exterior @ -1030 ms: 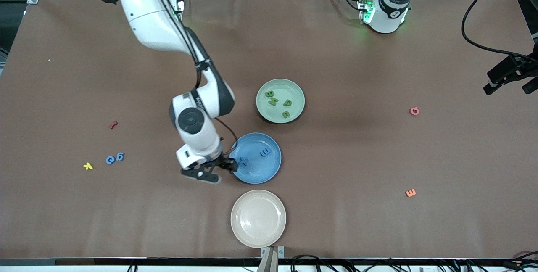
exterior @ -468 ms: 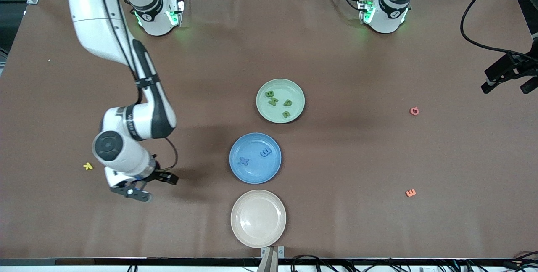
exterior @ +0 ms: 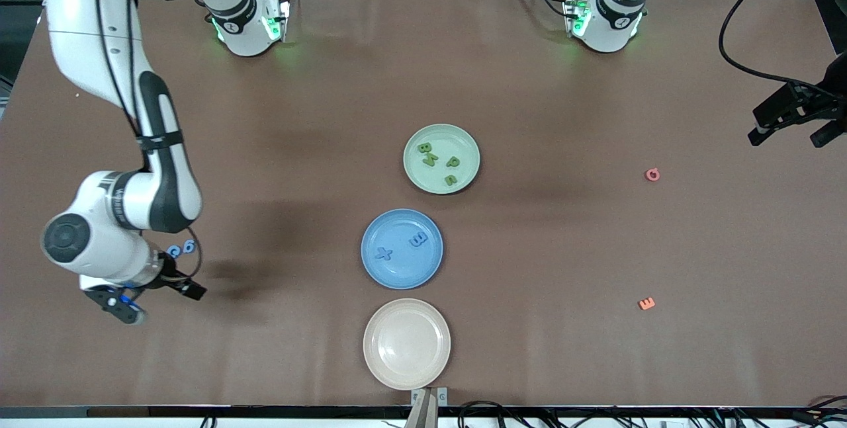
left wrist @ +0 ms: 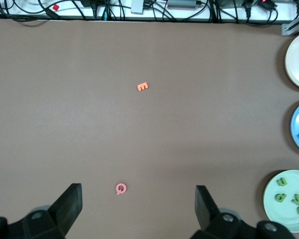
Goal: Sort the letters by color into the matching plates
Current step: 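Move the right gripper back to the remaining blue letters, then lower the right gripper onto the blue g and close it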
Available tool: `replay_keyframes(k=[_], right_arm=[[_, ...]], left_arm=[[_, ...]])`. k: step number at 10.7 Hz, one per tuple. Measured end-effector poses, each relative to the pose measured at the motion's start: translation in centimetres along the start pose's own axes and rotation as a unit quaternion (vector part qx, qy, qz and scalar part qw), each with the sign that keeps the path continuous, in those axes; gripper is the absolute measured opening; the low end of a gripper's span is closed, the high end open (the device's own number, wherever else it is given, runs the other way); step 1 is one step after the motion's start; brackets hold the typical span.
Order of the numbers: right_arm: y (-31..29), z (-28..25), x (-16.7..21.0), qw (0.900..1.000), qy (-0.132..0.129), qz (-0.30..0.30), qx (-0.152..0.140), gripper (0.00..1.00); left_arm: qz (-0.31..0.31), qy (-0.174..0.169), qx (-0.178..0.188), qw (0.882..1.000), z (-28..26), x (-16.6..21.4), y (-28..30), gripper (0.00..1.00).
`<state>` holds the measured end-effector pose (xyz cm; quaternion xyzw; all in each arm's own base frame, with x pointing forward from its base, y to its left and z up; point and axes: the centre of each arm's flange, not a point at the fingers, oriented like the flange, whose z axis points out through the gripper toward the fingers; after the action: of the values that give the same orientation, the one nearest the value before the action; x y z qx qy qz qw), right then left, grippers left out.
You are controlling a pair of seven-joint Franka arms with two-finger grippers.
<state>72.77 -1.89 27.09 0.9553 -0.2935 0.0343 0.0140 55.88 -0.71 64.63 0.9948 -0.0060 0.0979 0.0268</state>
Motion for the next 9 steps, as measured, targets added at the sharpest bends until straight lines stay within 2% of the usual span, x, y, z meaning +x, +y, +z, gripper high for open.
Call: replay_keyframes(k=[2, 4, 6, 9], right_arm=[[4.7, 0.9, 1.8, 0.994, -0.011, 0.110, -0.008, 1.00], [6.4, 0.9, 2.5, 0.980, -0.011, 0.199, -0.010, 1.00], [7.3, 0.9, 3.0, 0.962, -0.010, 0.271, -0.011, 1.00], [8.6, 1.7, 3.0, 0.938, -0.015, 0.345, -0.018, 0.97]], left_arm=[[0.002, -0.012, 0.004, 1.000, 1.3, 0.4, 0.1, 1.00], [0.003, -0.018, 0.004, 1.000, 2.1, 0.6, 0.2, 1.00], [0.017, -0.017, 0.040, 0.999, 1.9, 0.6, 0.2, 1.00], [0.031, -0.025, 0.050, 0.998, 2.0, 0.4, 1.4, 1.00]])
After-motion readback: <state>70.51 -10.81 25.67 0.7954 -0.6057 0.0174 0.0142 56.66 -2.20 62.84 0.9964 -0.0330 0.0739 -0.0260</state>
